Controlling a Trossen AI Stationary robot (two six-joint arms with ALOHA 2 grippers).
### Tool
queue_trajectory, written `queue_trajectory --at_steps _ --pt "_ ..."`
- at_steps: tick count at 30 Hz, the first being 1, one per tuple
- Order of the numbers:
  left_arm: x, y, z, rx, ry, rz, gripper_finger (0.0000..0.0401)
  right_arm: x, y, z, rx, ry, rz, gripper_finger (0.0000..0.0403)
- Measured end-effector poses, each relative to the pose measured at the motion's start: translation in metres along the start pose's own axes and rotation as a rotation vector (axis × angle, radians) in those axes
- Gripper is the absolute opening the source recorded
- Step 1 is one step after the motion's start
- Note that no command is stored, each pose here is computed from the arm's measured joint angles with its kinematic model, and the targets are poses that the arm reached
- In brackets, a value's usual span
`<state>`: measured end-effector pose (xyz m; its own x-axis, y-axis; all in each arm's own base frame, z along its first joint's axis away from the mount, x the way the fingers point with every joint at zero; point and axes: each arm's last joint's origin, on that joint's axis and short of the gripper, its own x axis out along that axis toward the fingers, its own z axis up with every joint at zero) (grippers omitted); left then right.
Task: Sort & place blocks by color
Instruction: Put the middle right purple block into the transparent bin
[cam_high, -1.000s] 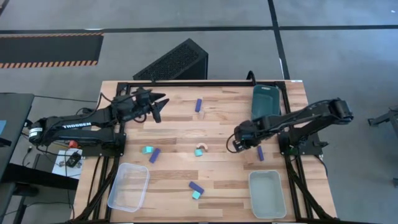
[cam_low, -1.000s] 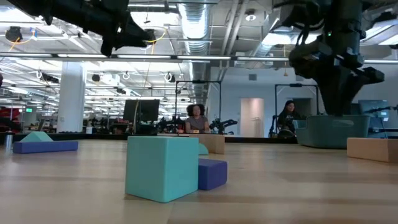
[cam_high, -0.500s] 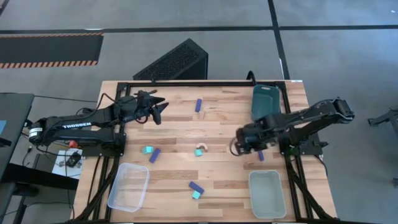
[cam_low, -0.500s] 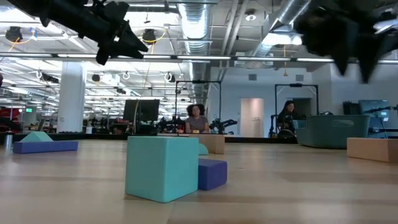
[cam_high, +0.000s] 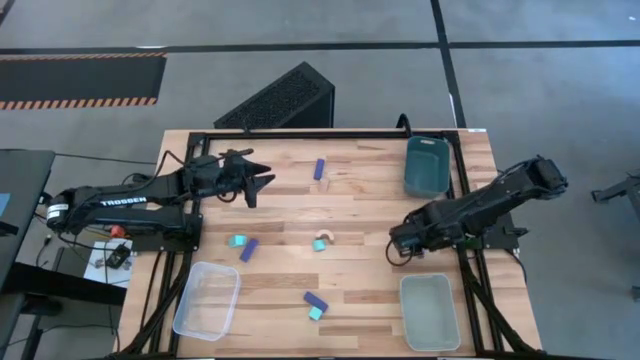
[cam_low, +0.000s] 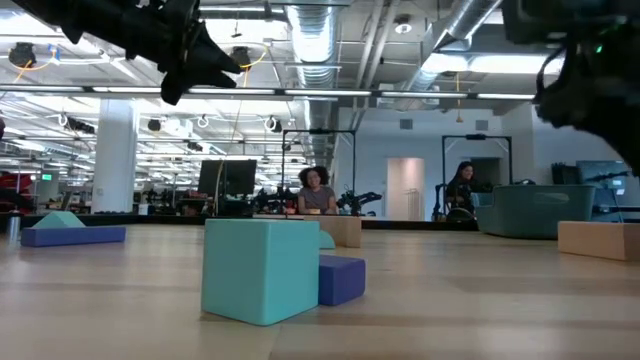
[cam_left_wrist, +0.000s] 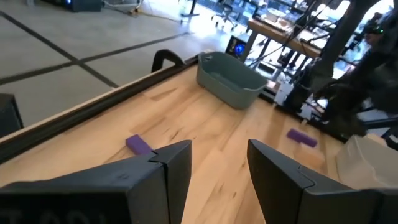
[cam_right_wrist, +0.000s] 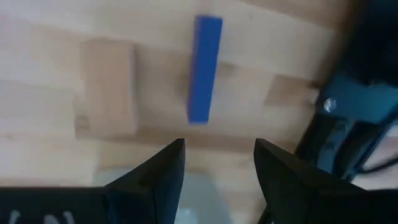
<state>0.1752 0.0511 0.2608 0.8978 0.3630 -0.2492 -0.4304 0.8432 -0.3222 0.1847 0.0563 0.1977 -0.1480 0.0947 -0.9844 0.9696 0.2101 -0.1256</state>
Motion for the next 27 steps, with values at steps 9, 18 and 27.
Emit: queue_trajectory --at_steps 9,18,27 --pt "-0.002 -0.011 -0.004 0.017 -0.023 0.035 0.0143 0.035 -0.011 0.033 0.058 -0.025 0.001 0.0214" --pt "-0.003 -0.016 -0.006 -0.027 -0.043 0.068 0.0143 0.04 -0.008 0.037 0.001 -0.042 0.037 0.0208" --pt "-0.004 -0.016 -0.005 -0.023 -0.063 0.096 0.0143 0.046 -0.009 0.034 0.009 -0.021 0.043 0.0191"
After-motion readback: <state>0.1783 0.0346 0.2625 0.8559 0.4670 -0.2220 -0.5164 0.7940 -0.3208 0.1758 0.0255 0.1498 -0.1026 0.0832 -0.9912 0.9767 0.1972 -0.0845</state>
